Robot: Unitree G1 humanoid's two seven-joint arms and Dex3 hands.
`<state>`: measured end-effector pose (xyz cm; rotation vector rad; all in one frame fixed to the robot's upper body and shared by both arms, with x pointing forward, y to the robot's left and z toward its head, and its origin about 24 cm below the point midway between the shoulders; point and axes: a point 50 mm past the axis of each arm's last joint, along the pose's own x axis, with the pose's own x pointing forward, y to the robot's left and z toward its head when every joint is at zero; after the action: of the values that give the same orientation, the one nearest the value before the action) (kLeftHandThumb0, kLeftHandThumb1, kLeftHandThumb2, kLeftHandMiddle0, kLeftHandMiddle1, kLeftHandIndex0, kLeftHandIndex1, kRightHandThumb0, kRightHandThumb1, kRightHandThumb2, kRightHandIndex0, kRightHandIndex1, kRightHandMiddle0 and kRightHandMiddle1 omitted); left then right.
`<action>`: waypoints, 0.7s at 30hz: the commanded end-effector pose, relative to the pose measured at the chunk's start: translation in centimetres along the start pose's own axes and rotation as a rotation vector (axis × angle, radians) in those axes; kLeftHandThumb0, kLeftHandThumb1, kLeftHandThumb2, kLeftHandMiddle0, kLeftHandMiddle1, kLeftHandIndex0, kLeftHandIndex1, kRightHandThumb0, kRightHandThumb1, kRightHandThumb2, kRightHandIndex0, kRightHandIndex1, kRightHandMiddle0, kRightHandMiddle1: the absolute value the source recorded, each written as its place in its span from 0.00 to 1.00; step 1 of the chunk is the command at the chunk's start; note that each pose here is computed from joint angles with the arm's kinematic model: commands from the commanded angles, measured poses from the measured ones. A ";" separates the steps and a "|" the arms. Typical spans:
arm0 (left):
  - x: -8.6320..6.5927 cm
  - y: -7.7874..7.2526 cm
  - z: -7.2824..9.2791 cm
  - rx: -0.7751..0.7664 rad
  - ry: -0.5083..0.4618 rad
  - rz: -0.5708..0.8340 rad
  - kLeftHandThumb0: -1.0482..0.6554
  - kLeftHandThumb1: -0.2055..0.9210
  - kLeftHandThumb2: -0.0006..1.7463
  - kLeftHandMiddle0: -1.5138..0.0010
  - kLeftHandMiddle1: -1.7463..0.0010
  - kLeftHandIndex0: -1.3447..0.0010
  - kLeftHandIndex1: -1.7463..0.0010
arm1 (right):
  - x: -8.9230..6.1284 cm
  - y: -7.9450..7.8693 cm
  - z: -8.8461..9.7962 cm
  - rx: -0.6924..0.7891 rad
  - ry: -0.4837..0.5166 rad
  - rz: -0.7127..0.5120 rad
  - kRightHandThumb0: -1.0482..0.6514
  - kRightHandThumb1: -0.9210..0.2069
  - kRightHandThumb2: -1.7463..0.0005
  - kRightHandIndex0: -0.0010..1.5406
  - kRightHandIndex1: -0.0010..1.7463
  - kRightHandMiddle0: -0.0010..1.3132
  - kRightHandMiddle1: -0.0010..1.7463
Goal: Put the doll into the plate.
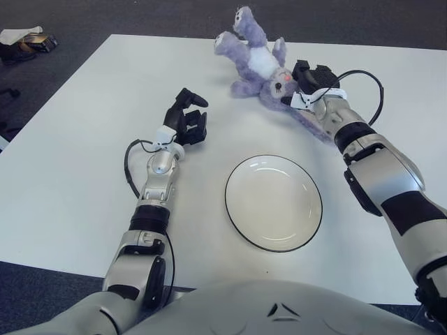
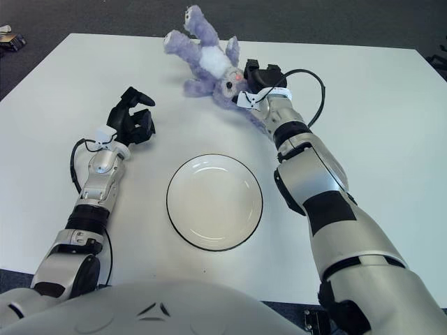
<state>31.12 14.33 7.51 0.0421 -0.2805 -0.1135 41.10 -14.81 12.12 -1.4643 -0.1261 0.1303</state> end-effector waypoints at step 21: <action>-1.5 0.0 -1.6 0.011 0.081 0.040 0.38 0.70 0.56 0.32 0.00 0.70 0.00 | -3.3 1.0 -3.1 0.008 -0.221 0.025 0.41 0.01 0.70 0.16 0.90 0.16 1.00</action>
<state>30.99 14.34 7.61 0.0586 -0.2848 -0.0836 39.08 -17.50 11.75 -1.4292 -0.3085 0.2744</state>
